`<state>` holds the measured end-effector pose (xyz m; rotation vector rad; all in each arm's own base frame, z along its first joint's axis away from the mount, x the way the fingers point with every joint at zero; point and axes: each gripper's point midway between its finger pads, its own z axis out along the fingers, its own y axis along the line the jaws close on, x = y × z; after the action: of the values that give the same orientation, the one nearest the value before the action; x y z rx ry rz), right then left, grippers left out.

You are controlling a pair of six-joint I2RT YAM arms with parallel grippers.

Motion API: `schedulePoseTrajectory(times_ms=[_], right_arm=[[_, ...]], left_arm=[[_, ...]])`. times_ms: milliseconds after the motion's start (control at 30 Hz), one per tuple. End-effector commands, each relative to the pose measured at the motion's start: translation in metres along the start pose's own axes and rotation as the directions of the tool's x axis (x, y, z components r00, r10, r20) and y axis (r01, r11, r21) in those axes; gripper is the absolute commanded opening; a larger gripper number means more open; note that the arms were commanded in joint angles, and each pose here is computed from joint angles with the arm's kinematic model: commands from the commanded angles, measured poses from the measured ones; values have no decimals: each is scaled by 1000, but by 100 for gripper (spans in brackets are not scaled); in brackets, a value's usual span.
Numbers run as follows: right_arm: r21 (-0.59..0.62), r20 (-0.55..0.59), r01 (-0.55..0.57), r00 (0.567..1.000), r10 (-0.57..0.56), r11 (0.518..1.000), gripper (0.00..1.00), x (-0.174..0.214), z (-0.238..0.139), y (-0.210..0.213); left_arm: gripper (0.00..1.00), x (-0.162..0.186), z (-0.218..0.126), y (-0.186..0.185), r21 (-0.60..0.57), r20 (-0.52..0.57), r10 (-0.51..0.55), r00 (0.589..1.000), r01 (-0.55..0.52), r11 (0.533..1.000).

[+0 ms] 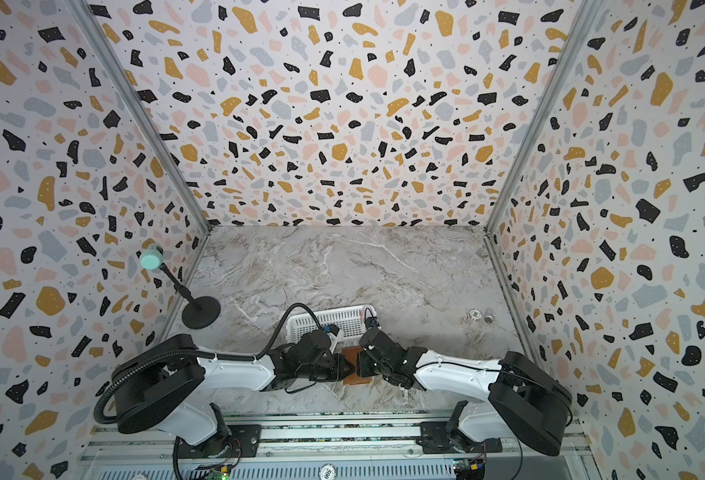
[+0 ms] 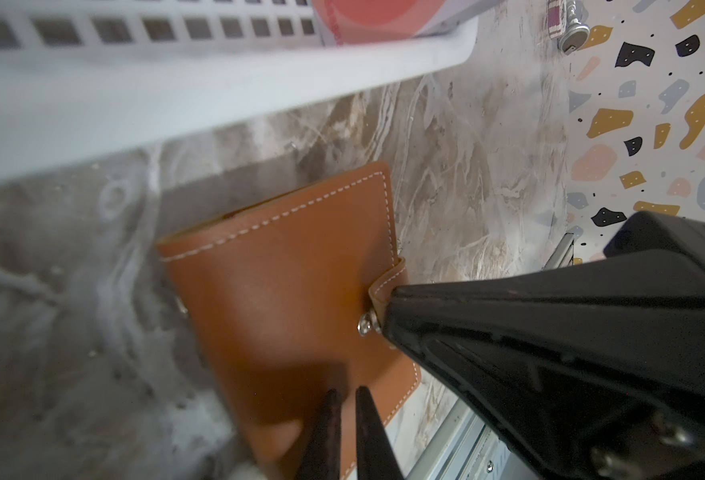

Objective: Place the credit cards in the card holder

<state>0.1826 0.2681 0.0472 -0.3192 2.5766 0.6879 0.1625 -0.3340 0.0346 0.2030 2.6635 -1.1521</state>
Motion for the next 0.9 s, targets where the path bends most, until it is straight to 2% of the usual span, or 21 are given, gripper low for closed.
schedulePoseTrajectory(times_ms=[0,267,867], right_arm=[[9,-4,4,1000,-4,1000,0,-3,0,5],[11,-33,9,999,-8,1000,0,9,4,7],[25,-63,-72,995,74,997,0,35,6,-10]], left_arm=[[13,20,4,27,-82,-58,-17,998,12,997],[12,20,5,28,-81,-58,-18,998,14,997],[8,24,6,36,-106,-56,-60,997,54,993]])
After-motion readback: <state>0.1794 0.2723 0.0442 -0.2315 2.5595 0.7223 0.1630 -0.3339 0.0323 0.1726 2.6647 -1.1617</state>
